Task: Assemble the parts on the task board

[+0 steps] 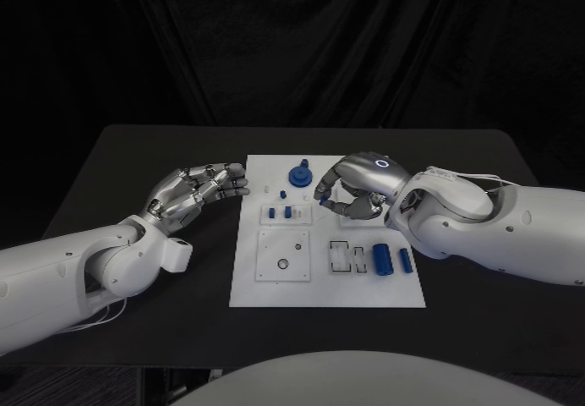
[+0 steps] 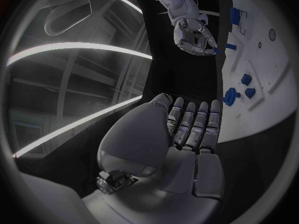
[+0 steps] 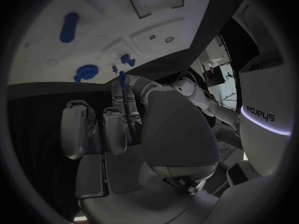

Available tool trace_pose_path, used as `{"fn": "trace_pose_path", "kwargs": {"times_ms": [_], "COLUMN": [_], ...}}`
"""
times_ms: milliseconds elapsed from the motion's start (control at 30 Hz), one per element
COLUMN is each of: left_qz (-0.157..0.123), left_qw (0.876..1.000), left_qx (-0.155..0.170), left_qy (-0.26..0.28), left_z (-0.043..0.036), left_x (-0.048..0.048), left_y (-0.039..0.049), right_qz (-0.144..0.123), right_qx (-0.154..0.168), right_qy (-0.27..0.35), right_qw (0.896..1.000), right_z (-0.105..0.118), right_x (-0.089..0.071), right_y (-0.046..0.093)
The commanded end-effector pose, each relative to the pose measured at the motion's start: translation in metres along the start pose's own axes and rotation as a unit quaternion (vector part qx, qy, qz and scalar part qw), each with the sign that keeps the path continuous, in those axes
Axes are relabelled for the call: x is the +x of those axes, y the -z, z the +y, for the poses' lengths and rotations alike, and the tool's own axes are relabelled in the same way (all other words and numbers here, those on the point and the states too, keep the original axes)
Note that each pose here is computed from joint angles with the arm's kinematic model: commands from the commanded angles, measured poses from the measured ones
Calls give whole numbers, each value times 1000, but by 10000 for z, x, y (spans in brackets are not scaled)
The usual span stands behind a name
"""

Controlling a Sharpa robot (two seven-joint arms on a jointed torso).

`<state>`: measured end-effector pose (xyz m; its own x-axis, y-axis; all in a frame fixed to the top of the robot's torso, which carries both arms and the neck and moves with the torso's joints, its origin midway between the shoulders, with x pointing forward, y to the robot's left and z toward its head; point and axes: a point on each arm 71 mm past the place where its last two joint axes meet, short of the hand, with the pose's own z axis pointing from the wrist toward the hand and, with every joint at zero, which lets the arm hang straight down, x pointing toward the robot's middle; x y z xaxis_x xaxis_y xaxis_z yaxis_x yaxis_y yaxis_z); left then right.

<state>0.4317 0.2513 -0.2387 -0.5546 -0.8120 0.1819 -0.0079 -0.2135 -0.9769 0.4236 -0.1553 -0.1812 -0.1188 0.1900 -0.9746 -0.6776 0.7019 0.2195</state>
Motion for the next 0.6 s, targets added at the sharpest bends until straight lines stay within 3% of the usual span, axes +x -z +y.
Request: {"fn": "trace_pose_path", "kwargs": {"times_ms": [33,400,600], "left_qz": [0,2,3], "left_qw": [999,999,999], "left_qx": [42,40,38], "left_qy": [3,5,6], "left_z": [-48,-37,-35], "left_x": [24,50,61], "left_y": [-6,-25,-28], "right_qz": [16,42,56], "right_qx": [-21,-56,-56], "right_qy": [8,12,13], "right_qw": [1000,997,997], "right_z": [134,396,428], "right_x": [70,328,425], "right_y": [-58,-239,-246]}}
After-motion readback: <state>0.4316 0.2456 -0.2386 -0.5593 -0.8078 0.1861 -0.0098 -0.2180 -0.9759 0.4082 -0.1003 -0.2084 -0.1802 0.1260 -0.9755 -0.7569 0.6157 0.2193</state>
